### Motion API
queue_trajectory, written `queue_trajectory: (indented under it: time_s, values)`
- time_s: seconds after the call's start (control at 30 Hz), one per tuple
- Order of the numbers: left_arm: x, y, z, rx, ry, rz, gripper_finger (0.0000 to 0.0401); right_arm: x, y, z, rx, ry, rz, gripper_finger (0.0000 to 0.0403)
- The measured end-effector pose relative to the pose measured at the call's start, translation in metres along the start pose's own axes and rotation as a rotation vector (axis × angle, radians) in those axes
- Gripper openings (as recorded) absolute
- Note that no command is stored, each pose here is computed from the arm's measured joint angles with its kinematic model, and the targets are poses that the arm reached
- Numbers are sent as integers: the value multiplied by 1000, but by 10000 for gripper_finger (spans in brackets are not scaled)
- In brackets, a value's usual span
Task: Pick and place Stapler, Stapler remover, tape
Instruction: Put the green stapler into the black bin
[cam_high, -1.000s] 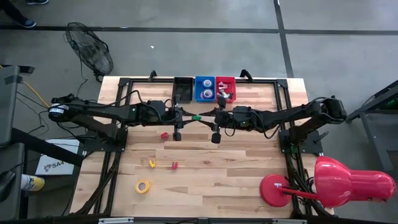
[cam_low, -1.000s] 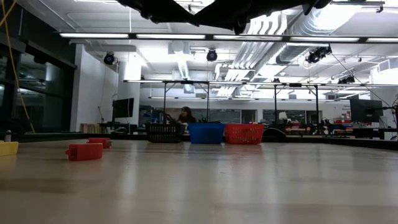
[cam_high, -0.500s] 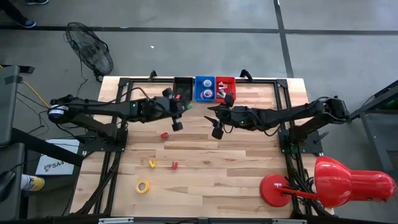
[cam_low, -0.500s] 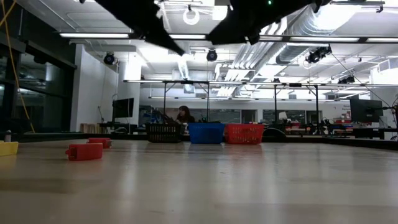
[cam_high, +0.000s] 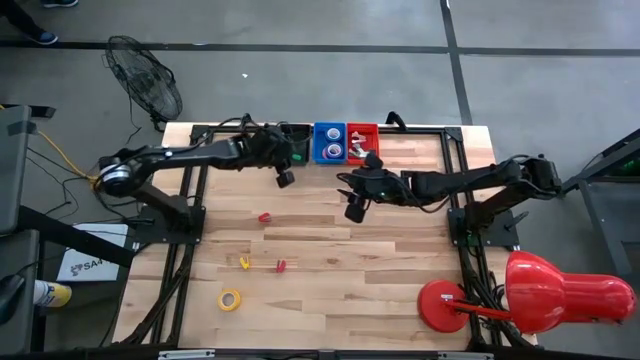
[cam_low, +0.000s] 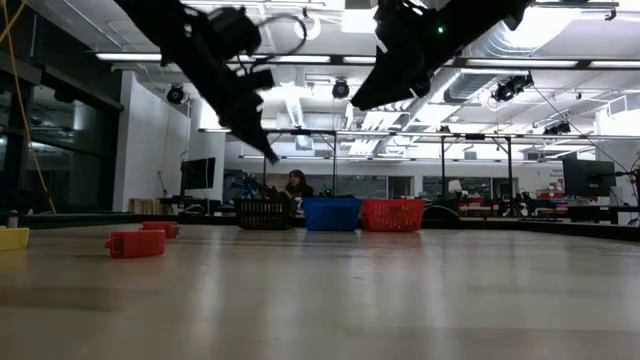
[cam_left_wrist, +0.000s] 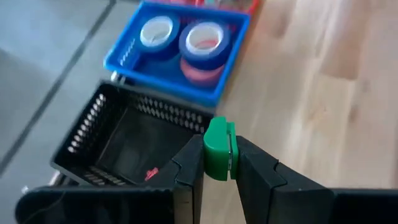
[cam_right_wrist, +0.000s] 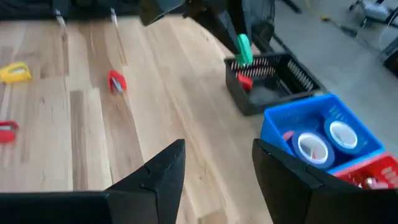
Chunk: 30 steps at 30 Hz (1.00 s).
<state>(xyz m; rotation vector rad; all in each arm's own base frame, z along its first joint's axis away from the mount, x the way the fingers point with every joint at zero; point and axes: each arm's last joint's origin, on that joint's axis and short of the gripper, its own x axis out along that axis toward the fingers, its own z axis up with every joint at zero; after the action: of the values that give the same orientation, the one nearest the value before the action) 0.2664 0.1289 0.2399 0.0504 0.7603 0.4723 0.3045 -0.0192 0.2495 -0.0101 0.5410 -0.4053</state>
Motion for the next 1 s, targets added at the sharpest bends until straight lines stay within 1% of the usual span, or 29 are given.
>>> queue_trajectory:
  time_s: [0.17, 0.4, 0.57, 0.67, 0.8, 1.0]
  values:
    - [28, 19, -15, -81, 85, 7, 66, 1, -5, -6, -4, 60, -8, 179]
    - [55, 44, -25, -225, 58, 27, 66, 3, -11, -9, -22, 107, 5, 179]
    - [70, 53, -40, -310, 126, 20, 66, 6, -19, -12, -29, 139, 2, 179]
    - [75, 55, -44, -361, 138, 7, 68, 7, -24, -12, -19, 152, 23, 179]
    - [76, 56, -45, -369, 142, 17, 79, 9, -30, -12, -18, 157, 39, 179]
    - [76, 56, -45, -369, 140, 13, 114, 11, -37, -12, -23, 161, 55, 179]
